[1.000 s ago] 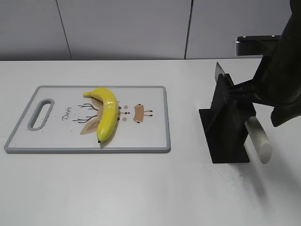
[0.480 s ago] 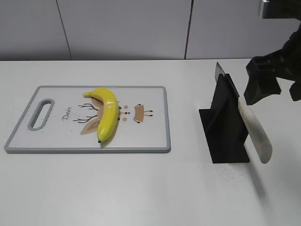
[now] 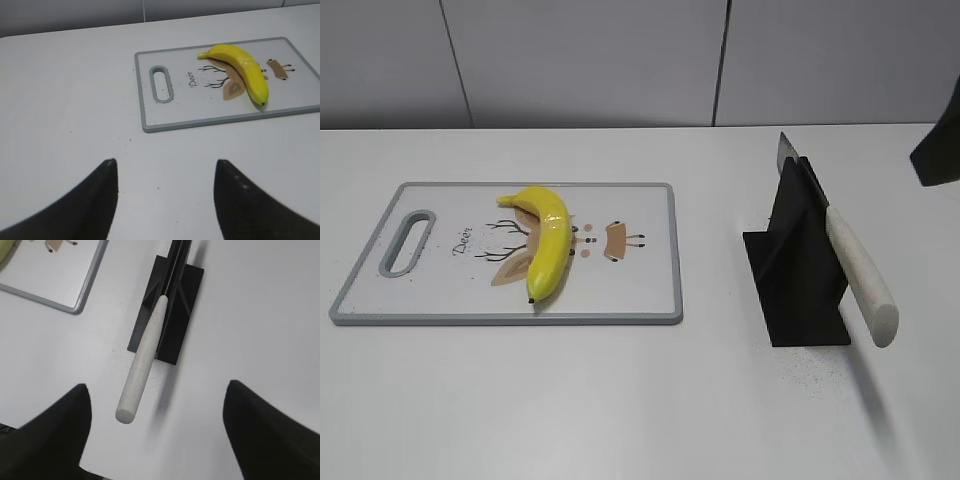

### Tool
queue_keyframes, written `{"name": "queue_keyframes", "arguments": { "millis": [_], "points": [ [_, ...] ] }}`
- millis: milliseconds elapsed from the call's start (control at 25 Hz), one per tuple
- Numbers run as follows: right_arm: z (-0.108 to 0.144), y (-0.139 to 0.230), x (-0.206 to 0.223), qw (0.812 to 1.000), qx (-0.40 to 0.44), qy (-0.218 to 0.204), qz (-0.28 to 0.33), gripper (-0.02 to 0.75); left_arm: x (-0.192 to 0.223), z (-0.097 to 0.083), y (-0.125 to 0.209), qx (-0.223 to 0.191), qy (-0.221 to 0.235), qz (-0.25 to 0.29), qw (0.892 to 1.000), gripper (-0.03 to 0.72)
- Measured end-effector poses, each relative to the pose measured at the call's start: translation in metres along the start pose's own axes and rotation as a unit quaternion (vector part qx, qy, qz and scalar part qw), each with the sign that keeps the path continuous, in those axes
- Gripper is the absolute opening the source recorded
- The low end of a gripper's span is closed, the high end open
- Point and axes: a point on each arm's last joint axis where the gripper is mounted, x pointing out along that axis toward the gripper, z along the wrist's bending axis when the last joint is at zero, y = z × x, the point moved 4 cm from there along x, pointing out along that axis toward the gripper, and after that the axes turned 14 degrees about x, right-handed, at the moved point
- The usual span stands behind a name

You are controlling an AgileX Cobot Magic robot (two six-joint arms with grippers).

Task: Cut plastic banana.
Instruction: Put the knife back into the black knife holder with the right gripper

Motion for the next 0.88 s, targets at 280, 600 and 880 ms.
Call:
{"name": "queue_keyframes", "arguments": {
  "millis": [280,600,880],
  "points": [
    [-0.012,0.033,-0.022,0.999,-0.026,-0.014,-0.028,0.596,0.000,0.002,0.001,-0.021,-0.037,0.012,0.999,0.572],
    [-0.034,0.089,-0.015,0.997,-0.049,-0.021,-0.058,0.592,-0.001,0.004,0.002,-0.036,-0.064,0.021,0.997,0.572],
    [-0.052,0.134,-0.012,0.995,-0.056,-0.027,-0.075,0.592,-0.001,0.004,0.002,-0.036,-0.064,0.021,0.997,0.570]
  ]
}}
